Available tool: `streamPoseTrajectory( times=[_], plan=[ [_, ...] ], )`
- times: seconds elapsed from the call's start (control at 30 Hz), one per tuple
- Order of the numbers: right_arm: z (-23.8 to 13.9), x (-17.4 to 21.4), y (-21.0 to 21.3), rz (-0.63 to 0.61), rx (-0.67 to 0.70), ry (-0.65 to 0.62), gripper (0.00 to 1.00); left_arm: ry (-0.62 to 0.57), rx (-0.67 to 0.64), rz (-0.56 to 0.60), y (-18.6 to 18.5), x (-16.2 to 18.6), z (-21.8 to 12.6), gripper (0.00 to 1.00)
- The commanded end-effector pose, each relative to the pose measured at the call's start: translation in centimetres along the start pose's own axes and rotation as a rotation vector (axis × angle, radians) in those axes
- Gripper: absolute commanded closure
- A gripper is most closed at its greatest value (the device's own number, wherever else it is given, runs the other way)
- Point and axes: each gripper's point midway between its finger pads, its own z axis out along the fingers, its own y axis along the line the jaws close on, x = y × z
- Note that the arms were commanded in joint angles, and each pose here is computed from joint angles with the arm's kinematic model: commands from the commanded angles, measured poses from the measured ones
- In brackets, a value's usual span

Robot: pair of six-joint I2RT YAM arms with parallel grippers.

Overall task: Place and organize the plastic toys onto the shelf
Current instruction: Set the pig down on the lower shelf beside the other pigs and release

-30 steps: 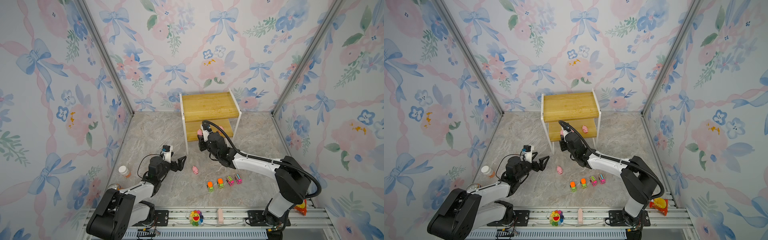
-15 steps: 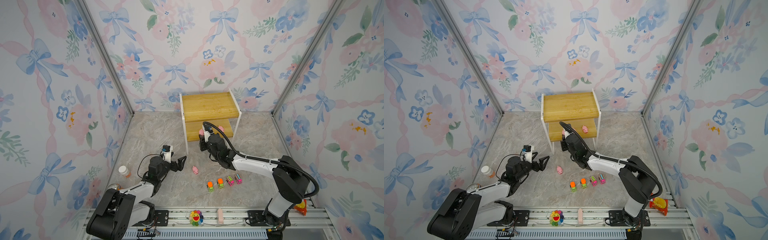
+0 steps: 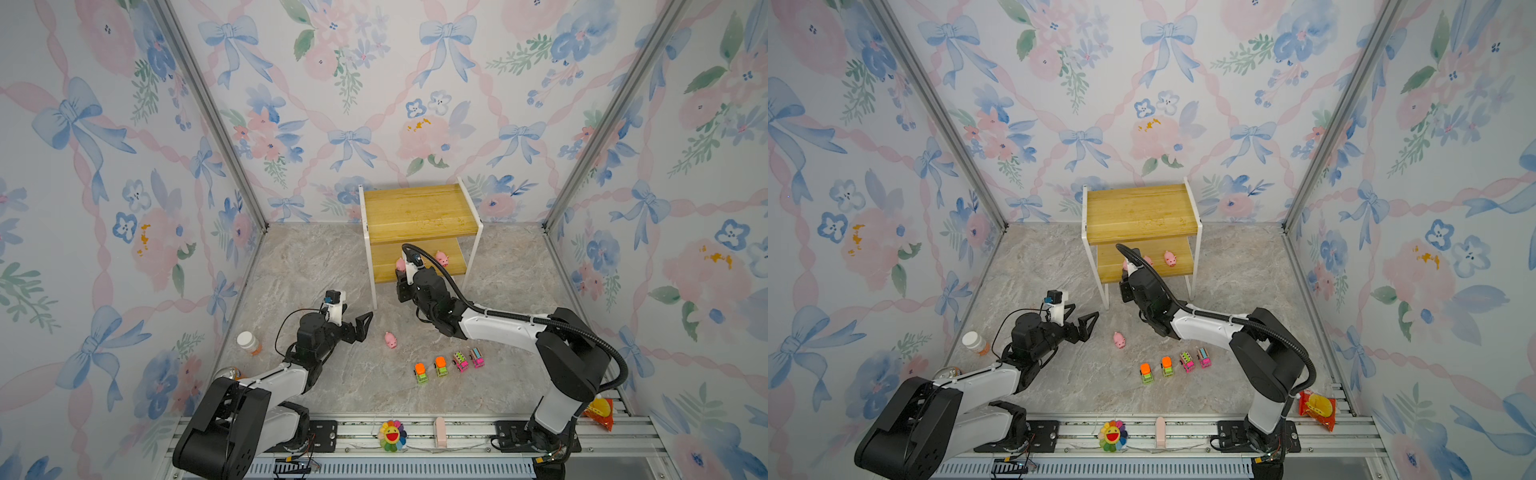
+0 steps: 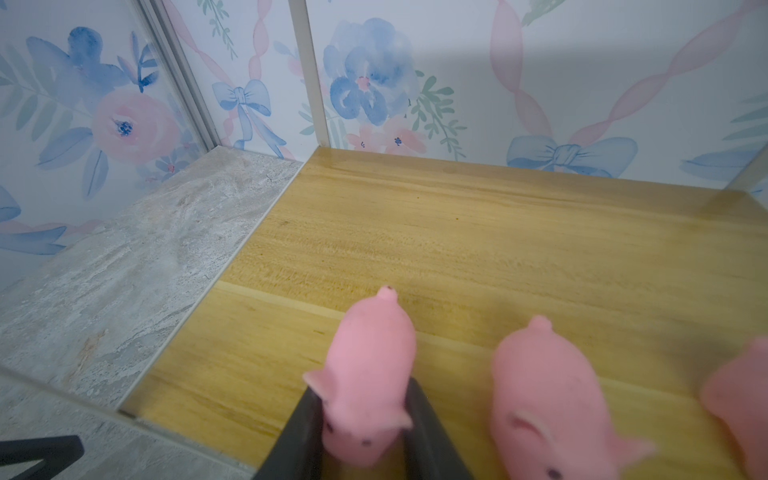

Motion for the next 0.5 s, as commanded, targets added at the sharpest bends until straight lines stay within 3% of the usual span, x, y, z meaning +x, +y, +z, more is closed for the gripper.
streamPoseTrajectory(
  times=[0.0,0.27,0.47],
  plan=[
    [0.4,-0.2,0.0,0.008,0.007,0.0,0.66,0.009,0.012,0.014,-0.2,0.4,0.0,0.02],
    [-0.2,-0.5,-0.2,-0.019,0.016,0.004,0.58,0.01,0.014,0.013,-0.3,0.4,0.0,0.02],
    [-1.0,-0.7,-0.7,-0.051,0.045,-0.001,0.46,0.01,0.015,0.014,-0.3,0.4,0.0,0.02]
  ],
)
